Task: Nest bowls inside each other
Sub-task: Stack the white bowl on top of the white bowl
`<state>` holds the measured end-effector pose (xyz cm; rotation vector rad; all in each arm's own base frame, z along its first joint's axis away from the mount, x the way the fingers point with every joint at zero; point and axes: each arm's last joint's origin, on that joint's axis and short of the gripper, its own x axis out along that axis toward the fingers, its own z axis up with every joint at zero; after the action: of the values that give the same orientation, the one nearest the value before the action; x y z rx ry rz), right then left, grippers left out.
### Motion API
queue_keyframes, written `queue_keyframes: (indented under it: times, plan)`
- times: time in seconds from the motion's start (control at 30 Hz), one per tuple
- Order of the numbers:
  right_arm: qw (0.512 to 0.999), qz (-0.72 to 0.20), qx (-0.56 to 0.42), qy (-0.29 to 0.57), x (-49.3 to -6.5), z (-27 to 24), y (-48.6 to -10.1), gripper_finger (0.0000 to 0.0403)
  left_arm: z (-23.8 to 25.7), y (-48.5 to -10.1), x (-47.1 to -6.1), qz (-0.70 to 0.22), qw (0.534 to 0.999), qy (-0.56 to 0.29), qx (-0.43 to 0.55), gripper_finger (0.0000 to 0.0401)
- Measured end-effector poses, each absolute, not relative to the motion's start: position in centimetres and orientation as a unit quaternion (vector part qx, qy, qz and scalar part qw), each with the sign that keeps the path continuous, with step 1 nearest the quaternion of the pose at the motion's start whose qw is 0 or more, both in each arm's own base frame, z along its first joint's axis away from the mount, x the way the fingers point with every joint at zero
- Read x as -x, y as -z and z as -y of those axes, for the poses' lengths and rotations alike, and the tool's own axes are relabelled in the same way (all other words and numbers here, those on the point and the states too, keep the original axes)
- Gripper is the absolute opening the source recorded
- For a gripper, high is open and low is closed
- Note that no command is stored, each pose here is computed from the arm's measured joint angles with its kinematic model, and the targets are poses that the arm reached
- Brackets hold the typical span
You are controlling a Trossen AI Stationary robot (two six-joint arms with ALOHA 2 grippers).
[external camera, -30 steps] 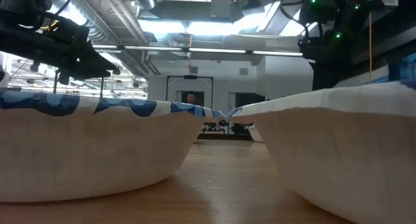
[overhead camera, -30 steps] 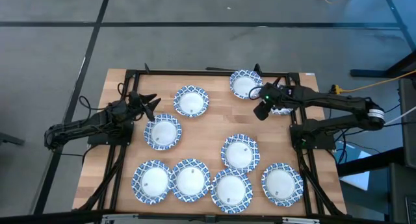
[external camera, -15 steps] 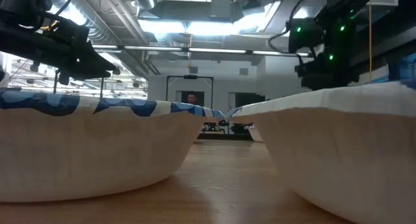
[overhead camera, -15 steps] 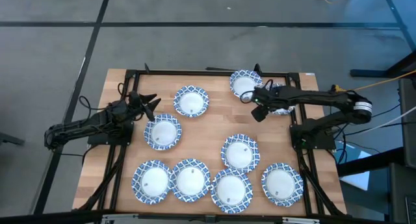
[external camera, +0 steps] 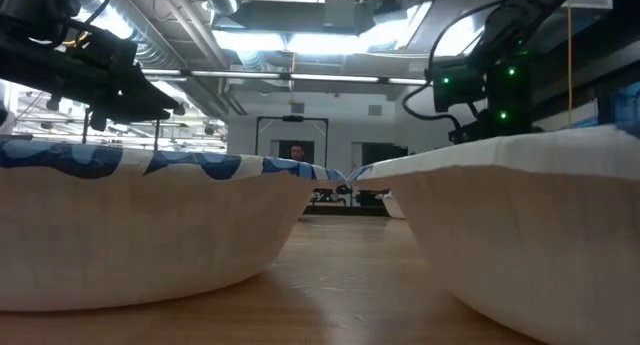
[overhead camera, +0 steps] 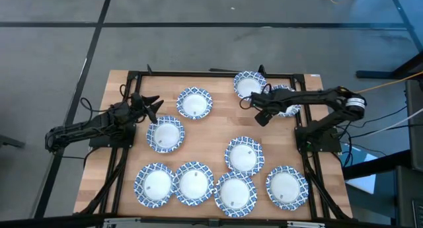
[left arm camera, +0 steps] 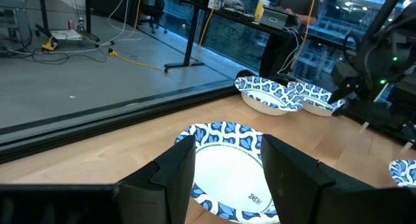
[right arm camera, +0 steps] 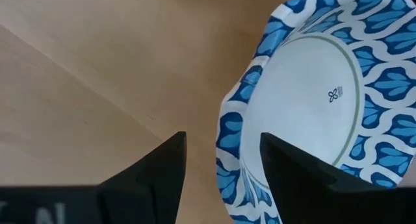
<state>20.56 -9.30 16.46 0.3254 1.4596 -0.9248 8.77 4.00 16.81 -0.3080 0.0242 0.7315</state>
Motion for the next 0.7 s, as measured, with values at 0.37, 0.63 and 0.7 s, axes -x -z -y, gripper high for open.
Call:
queue_keyframes:
  times: [0.37,0.63,0.7]
  plan:
    - [0.636,-0.648,-0.146,0.393,-20.43,9.84,-16.24,0.0179,-4.00,-16.80,-8.77,-0.012,0.922,-0.356,0.150,0.0169]
    - [0.638,-0.648,-0.151,0.389,-20.37,10.17,-16.22,0.0101,-4.00,-16.80,-8.77,-0.012,0.922,-0.356,0.150,0.0169]
    - [0.639,-0.650,-0.146,0.385,-20.39,10.18,-16.22,0.0084,-4.00,-16.80,-8.77,-0.012,0.922,-0.356,0.150,0.0169]
